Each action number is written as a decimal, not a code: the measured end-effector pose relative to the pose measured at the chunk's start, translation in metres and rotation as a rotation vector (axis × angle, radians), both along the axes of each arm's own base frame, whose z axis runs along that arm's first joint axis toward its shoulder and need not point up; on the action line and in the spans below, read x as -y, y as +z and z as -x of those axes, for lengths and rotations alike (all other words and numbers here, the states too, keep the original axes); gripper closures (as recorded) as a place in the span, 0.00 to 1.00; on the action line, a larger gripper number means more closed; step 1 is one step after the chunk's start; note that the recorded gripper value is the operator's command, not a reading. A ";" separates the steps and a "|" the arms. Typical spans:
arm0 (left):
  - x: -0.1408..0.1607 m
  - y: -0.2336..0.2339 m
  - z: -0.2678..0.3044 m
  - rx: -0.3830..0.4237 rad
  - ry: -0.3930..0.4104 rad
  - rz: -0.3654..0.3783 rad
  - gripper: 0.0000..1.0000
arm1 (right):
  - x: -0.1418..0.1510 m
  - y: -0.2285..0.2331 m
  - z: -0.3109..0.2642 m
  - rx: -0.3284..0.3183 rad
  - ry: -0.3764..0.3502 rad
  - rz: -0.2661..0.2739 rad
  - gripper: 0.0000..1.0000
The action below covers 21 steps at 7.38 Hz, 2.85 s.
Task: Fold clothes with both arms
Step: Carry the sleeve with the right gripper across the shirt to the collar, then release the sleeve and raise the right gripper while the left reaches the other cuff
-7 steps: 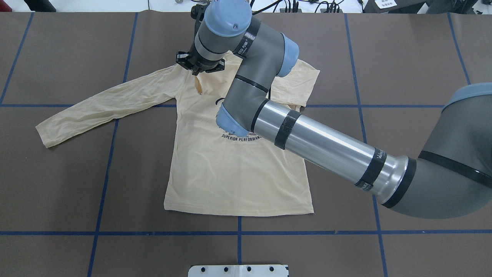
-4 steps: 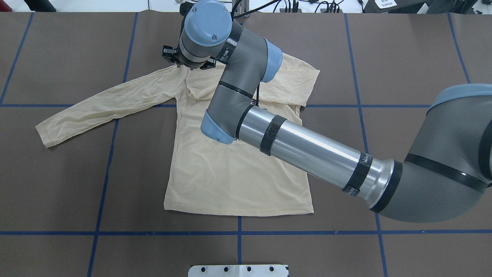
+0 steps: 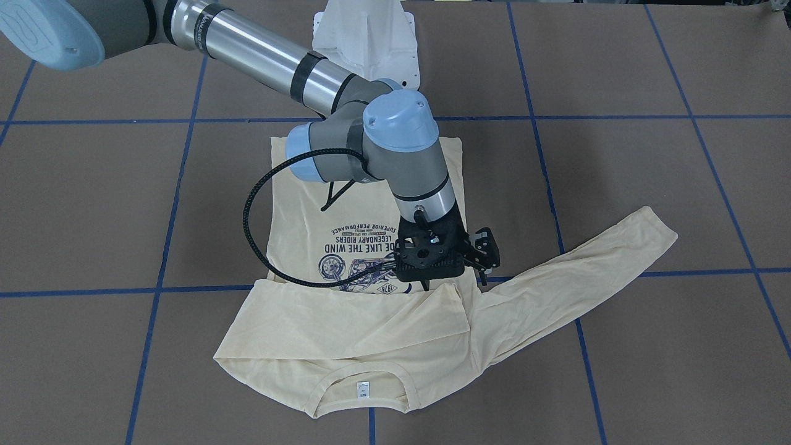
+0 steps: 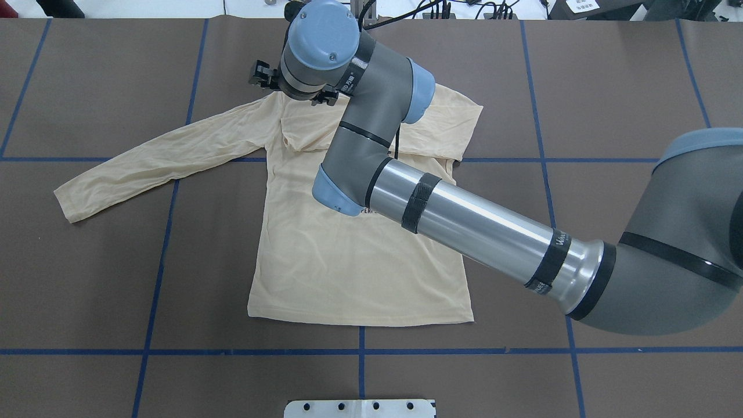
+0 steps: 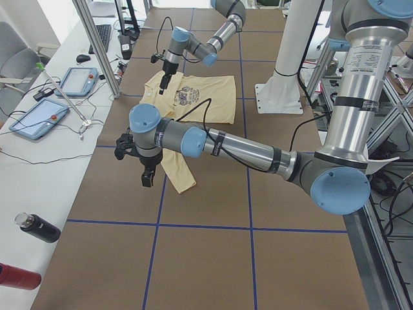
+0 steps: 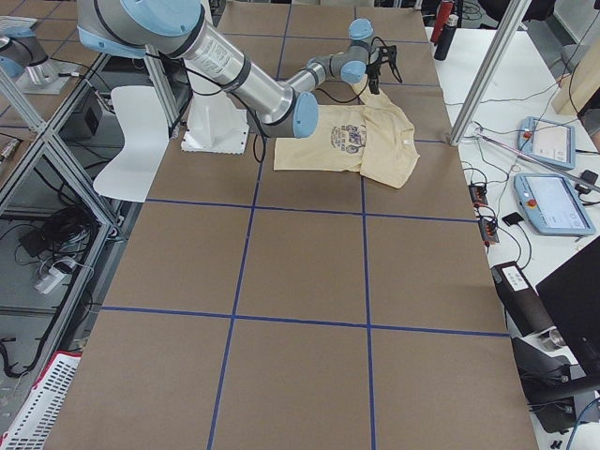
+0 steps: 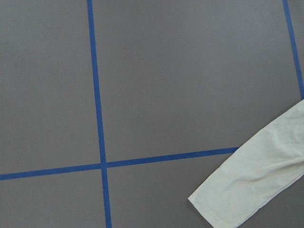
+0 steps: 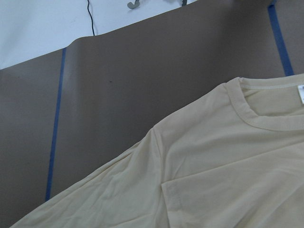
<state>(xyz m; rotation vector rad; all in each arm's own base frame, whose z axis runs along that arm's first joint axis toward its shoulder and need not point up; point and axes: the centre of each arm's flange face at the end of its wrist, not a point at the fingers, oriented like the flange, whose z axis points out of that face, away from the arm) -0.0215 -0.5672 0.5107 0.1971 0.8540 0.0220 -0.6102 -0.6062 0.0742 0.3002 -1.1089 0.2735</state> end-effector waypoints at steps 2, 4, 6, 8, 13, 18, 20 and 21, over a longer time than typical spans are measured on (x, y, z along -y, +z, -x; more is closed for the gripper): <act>-0.005 -0.001 -0.042 -0.020 -0.051 -0.009 0.00 | -0.004 0.031 -0.045 -0.104 -0.075 0.039 0.00; -0.015 0.000 -0.111 -0.007 -0.118 0.033 0.00 | -0.018 0.068 -0.094 -0.245 -0.153 0.067 0.00; -0.045 0.018 -0.150 -0.035 -0.190 0.048 0.00 | -0.043 0.128 -0.165 -0.327 -0.235 0.057 0.00; -0.064 0.035 -0.194 -0.030 -0.279 0.093 0.00 | -0.068 0.168 -0.230 -0.376 -0.311 0.048 0.00; -0.080 0.091 -0.244 0.038 -0.269 0.111 0.00 | -0.093 0.189 -0.265 -0.388 -0.356 0.039 0.00; -0.098 0.103 -0.269 0.061 -0.214 0.123 0.19 | -0.094 0.190 -0.264 -0.384 -0.360 0.042 0.00; -0.101 0.105 -0.271 0.064 -0.207 0.126 0.41 | -0.094 0.190 -0.264 -0.380 -0.364 0.044 0.00; -0.102 0.105 -0.272 0.064 -0.206 0.126 0.56 | -0.095 0.191 -0.264 -0.375 -0.370 0.049 0.00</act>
